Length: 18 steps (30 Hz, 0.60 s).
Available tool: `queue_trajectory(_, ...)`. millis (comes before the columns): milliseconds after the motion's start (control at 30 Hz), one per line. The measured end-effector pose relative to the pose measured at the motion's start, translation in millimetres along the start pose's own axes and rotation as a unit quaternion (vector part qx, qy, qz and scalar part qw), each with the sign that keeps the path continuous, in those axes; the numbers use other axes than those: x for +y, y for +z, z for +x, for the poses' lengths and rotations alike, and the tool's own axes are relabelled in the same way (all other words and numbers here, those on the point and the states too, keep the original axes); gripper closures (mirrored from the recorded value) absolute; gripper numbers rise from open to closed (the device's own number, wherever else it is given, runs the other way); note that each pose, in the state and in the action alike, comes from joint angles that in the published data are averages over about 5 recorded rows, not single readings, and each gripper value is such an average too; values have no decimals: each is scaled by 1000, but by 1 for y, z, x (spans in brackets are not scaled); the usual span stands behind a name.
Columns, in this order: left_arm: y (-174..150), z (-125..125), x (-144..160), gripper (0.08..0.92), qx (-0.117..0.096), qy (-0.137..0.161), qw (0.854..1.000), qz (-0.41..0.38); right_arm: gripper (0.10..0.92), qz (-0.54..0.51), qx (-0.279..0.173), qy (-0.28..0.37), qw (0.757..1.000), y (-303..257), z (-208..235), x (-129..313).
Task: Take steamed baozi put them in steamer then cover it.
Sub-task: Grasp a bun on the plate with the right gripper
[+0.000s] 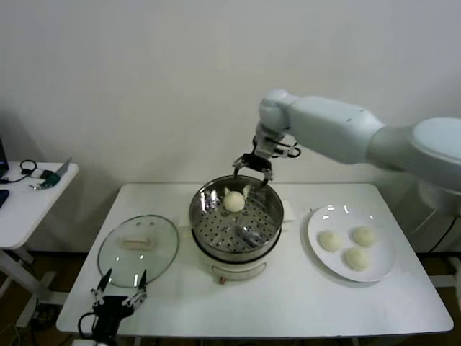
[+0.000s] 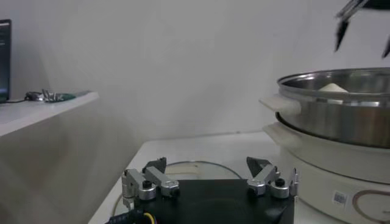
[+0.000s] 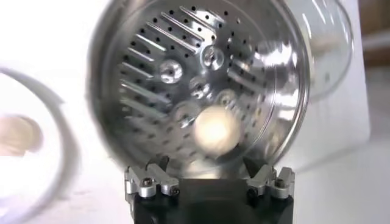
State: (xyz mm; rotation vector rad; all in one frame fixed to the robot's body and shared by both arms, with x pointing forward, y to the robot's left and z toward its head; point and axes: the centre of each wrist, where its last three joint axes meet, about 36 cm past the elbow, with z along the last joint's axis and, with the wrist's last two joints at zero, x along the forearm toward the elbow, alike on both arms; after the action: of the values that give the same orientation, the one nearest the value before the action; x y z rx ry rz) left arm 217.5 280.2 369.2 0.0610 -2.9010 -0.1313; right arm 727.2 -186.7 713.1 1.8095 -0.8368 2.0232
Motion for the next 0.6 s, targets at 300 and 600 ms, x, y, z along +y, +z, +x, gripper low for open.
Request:
queue_trajectory(300,0,-1,-3,177,-2,5,1000,2,200,-239,42,-45,969,31,2,116)
queue_trajectory(600,-1,-2,-2,177,-6,1,1000,2,203,-368,43,-65,926,36,-74,189)
